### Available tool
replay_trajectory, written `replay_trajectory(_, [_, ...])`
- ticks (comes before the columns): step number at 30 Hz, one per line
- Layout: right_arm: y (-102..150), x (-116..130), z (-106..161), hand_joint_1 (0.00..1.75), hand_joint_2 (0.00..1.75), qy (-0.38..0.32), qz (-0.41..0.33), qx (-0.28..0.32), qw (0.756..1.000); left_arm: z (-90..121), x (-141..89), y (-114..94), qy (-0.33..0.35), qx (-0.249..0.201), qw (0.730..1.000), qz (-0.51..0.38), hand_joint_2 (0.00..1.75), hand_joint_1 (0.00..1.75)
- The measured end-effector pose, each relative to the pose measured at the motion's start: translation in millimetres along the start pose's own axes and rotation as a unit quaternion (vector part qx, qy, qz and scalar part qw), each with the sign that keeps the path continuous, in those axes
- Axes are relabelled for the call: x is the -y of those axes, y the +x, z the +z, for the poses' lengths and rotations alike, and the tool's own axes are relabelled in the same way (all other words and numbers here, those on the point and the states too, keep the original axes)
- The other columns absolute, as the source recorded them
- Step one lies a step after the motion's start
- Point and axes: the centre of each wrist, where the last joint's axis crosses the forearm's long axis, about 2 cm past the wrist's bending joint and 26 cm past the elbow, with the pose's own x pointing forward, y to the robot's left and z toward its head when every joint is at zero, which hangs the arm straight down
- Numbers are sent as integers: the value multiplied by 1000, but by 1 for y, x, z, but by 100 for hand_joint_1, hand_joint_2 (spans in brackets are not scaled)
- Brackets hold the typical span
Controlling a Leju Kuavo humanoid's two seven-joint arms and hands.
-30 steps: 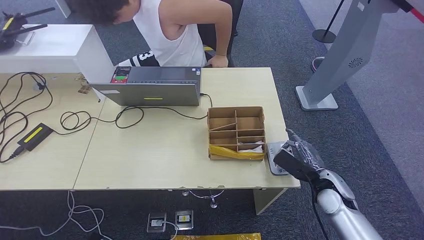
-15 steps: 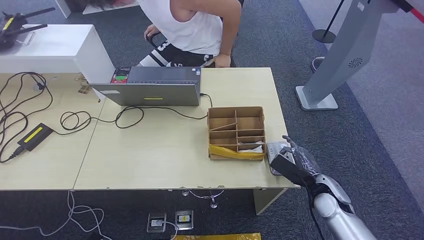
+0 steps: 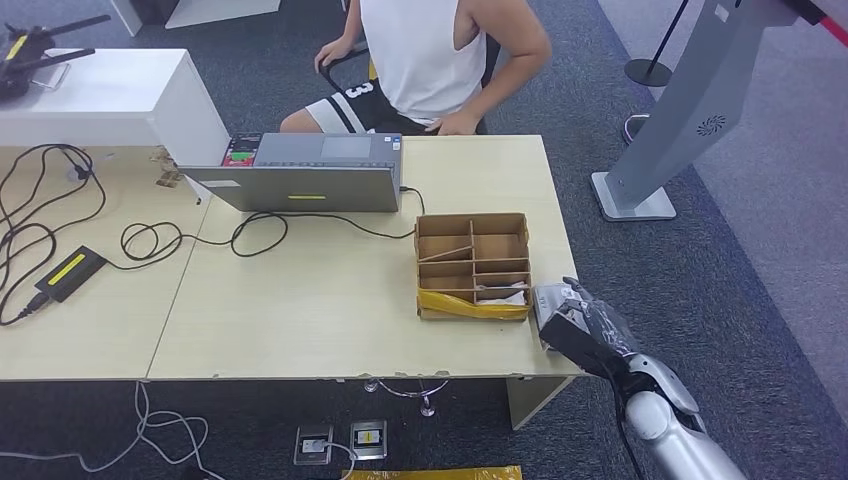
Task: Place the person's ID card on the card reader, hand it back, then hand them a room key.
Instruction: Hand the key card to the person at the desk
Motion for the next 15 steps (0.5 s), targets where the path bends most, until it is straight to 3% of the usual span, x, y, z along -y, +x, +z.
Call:
replay_trajectory(8, [-3, 7, -2, 175, 175, -26, -48, -5, 998, 0, 1, 0, 0, 0, 1000, -1, 0, 0])
replay_trajectory(15, [3, 35, -12, 175, 175, -74, -86, 6, 993, 1, 3, 1, -1, 1, 1000, 0, 0, 0])
